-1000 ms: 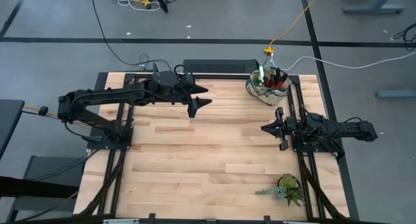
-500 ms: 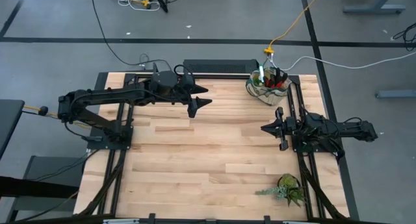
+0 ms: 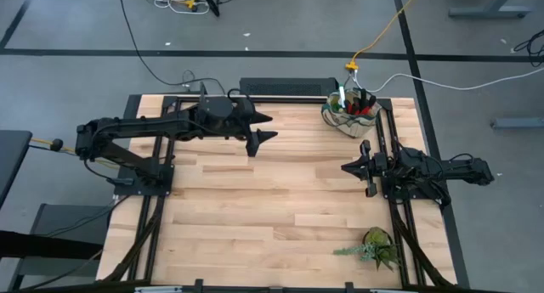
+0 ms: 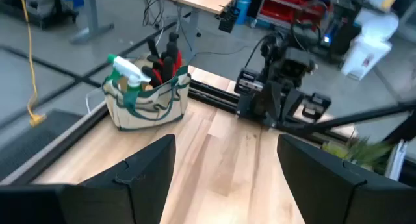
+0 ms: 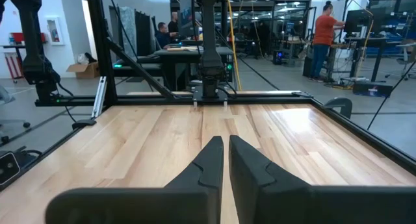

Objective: Pick & Place Garden tools in Gardening bag
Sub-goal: Return to Home Position

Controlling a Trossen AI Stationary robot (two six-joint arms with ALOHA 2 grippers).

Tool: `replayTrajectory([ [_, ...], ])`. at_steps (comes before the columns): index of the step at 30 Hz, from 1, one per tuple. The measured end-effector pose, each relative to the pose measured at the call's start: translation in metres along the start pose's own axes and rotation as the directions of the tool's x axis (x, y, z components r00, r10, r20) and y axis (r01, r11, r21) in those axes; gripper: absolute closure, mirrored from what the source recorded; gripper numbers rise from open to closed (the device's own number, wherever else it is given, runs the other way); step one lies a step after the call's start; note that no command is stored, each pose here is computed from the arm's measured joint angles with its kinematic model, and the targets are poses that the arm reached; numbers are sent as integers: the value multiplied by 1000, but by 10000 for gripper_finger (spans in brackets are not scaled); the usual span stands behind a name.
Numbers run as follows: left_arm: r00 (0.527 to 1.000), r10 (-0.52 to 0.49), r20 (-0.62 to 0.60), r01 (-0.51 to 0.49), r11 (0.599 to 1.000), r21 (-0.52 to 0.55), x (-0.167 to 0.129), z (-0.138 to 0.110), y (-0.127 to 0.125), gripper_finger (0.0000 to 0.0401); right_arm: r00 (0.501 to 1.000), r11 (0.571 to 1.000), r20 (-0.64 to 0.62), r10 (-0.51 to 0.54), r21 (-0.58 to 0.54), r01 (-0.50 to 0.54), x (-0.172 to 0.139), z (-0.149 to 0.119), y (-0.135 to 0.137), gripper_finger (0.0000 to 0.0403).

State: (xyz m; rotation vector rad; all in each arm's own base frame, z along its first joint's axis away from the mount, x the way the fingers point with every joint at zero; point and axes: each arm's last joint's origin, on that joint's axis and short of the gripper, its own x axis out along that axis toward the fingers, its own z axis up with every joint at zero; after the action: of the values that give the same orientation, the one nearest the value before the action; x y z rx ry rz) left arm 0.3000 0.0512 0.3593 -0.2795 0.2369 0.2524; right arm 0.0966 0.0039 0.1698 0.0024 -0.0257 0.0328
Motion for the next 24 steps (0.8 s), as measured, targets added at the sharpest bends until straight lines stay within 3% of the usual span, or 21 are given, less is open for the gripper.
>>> replayTrajectory([
  [11,999,-47,-8,47,968,245,-3,-7,-26,124,1000,1000,0,0,0,0,0,0,0,373],
  [18,989,-120,84,95,962,256,-25,-8,-28,124,1000,1000,0,0,0,0,0,0,0,373],
  [24,973,-169,156,118,949,294,-44,-34,-17,124,1000,1000,0,0,0,0,0,0,0,373],
])
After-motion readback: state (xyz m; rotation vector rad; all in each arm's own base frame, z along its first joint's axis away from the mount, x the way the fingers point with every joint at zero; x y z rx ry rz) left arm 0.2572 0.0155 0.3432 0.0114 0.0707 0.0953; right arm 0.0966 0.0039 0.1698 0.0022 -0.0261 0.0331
